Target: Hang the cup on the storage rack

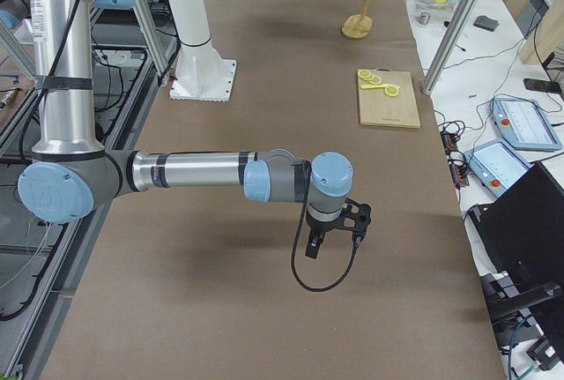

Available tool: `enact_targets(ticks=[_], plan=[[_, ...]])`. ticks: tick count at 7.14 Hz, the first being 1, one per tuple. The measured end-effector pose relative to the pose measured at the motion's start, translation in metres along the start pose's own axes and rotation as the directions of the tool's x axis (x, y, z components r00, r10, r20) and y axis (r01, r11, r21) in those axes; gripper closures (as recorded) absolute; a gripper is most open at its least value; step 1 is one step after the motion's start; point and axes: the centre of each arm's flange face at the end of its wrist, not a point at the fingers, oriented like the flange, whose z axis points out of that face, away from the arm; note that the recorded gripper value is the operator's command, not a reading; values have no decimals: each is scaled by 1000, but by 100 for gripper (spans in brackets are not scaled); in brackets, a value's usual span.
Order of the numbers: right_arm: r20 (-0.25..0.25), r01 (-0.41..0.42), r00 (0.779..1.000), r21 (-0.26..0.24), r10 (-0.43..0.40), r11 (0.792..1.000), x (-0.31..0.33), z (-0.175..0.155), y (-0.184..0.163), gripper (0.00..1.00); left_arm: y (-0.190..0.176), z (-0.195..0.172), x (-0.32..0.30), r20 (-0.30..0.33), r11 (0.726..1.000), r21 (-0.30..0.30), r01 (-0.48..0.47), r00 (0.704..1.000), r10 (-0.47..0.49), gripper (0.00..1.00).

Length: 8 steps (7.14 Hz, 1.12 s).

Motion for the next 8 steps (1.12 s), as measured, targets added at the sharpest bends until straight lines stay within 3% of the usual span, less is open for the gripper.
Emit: enact_targets(ticks=[8], plan=[[-3,-1,1000,27,1,1000,0,-11,-1,0,0,7,3,-1,1000,-15,-2,1000,2,2]])
